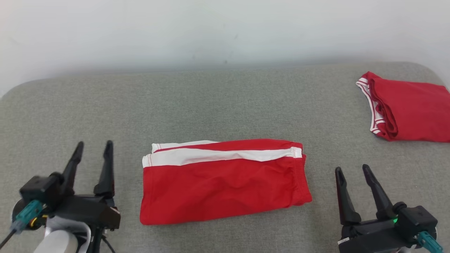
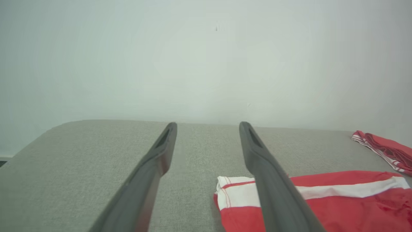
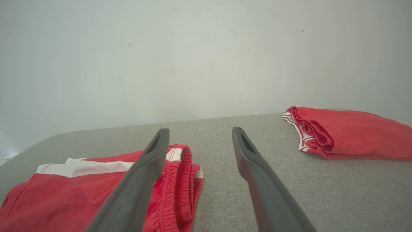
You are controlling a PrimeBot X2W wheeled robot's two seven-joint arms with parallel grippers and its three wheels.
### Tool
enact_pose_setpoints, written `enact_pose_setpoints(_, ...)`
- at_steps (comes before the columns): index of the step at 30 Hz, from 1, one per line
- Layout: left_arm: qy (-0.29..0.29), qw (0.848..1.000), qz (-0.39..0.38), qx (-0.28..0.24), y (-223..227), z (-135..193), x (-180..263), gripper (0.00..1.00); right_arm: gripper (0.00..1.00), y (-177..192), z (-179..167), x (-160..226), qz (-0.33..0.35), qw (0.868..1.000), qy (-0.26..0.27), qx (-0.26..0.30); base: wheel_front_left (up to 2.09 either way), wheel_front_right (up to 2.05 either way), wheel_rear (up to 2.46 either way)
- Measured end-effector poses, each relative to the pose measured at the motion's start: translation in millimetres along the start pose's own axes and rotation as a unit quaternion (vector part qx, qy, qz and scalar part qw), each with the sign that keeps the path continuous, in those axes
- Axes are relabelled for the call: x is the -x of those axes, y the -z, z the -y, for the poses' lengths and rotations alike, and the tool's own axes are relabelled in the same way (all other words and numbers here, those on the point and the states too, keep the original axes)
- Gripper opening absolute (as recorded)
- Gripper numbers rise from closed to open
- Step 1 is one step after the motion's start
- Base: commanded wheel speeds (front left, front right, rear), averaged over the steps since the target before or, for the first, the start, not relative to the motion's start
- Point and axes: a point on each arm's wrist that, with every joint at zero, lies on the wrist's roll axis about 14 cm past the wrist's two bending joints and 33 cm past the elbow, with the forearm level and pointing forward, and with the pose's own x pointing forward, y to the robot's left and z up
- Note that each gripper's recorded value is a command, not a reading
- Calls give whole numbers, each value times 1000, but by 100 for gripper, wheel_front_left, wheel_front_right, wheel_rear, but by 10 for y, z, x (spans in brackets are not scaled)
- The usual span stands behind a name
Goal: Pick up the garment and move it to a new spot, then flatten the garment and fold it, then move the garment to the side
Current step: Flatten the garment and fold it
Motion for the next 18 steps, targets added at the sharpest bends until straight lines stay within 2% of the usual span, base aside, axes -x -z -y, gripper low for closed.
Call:
enact_pose_setpoints(5, -45, 998, 47, -7, -193, -172, 163, 100, 100, -44, 16, -26, 7, 1000, 2, 1, 0, 0, 0)
enact_pose_setpoints(10, -74, 995, 63, -28, -218, -302, 360, 100, 100, -52, 6, -36, 9, 1000, 1, -1, 0, 0, 0)
enact_pose_setpoints(18, -86, 994, 45, -44, -27, -316, 649, 100, 100, 10, -29, 34, -1, 1000, 2, -7, 0, 0, 0)
